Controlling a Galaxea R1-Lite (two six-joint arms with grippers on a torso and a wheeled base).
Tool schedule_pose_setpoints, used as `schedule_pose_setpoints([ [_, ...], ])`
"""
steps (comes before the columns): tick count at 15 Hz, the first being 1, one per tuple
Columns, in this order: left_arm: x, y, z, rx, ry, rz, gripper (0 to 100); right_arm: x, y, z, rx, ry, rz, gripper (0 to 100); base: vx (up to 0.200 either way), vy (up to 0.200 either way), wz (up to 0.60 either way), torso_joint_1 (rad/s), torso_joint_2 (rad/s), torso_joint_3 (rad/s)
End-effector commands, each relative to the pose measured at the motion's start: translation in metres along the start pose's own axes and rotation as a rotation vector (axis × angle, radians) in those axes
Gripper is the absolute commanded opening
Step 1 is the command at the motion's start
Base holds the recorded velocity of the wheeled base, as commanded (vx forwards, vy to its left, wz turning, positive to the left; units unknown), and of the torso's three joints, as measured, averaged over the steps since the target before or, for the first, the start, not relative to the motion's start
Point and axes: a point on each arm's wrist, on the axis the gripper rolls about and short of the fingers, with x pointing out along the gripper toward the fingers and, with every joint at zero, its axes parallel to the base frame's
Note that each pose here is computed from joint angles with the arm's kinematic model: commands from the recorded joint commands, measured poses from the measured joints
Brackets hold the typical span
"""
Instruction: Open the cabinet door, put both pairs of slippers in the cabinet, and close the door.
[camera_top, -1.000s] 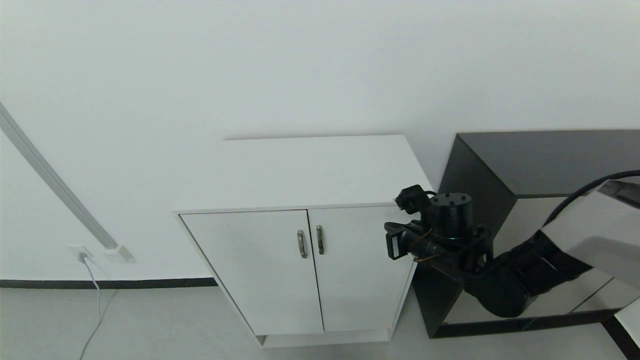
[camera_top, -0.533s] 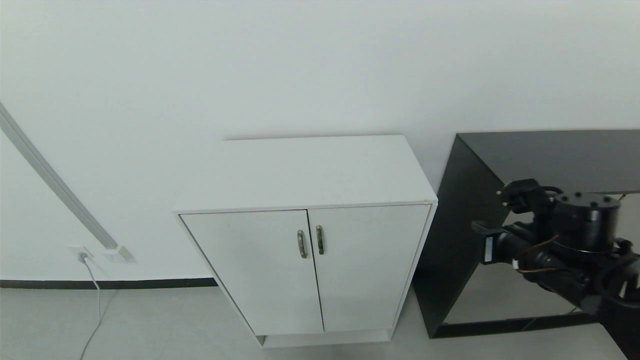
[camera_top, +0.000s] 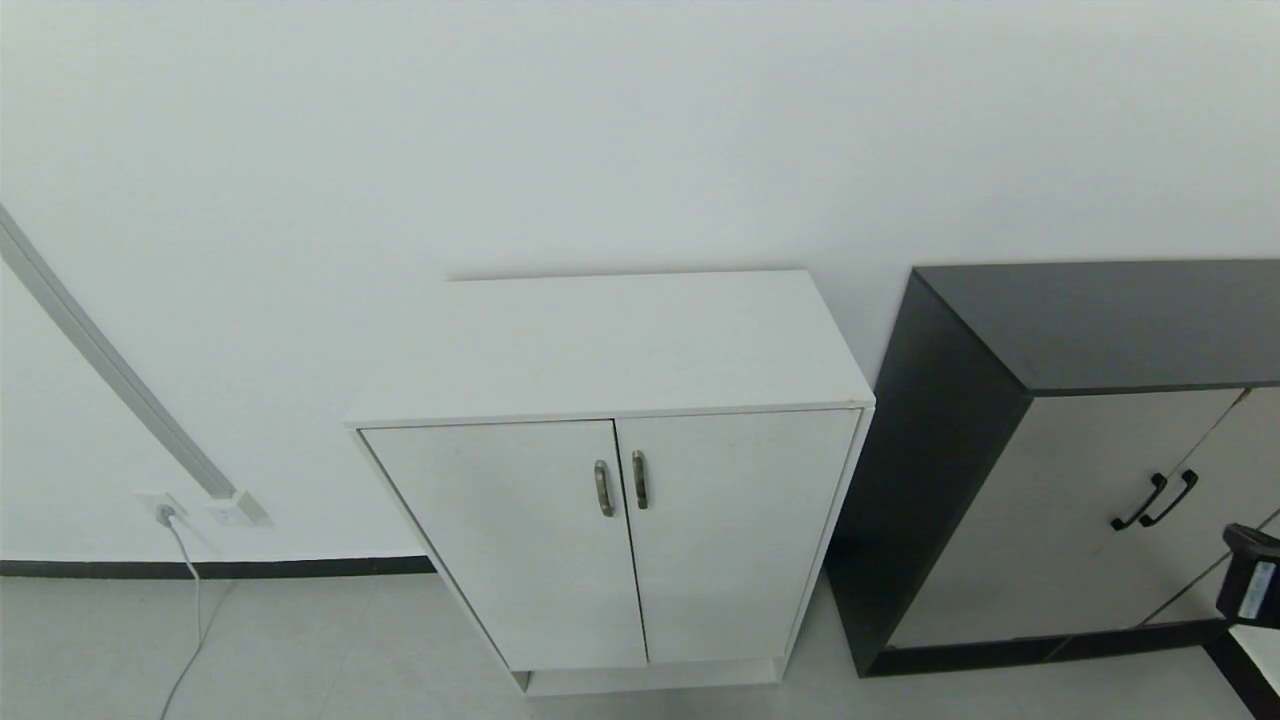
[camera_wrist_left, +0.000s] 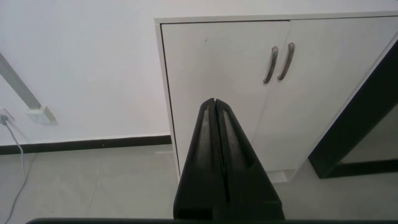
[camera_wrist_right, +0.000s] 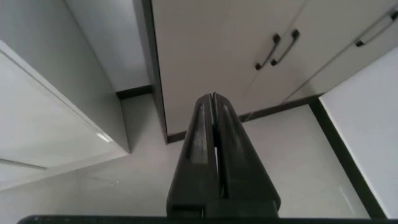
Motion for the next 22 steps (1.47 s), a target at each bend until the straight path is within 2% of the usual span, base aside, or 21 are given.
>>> schedule_pose_setpoints([
  [1,0.0,0.0,0.0,0.0,0.0,0.001,0,-0.038,-0.012,-0.011,0.017,-0.072,0.028,0,0.0,0.0,0.0,0.0,0.0,0.0],
  [4,0.0,0.0,0.0,0.0,0.002,0.001,0,-0.07,-0.02,-0.029,0.01,-0.028,0.051,0,0.0,0.0,0.0,0.0,0.0,0.0],
  [8,0.0,0.0,0.0,0.0,0.002,0.001,0,-0.123,-0.032,-0.072,-0.028,0.007,0.178,0,0.0,0.0,0.0,0.0,0.0,0.0],
  [10,0.0,0.0,0.0,0.0,0.0,0.001,0,-0.139,-0.035,-0.085,-0.047,-0.007,0.257,0,0.0,0.0,0.0,0.0,0.0,0.0],
  [15,0.0,0.0,0.0,0.0,0.002,0.001,0,-0.14,-0.035,-0.092,-0.066,-0.071,0.392,0,0.0,0.0,0.0,0.0,0.0,0.0],
  [18,0.0,0.0,0.0,0.0,0.002,0.001,0,-0.14,-0.035,-0.092,-0.061,-0.073,0.365,0,0.0,0.0,0.0,0.0,0.0,0.0],
  [22,0.0,0.0,0.0,0.0,0.0,0.001,0,-0.141,-0.034,-0.092,-0.025,-0.071,0.186,0,0.0,0.0,0.0,0.0,0.0,0.0],
])
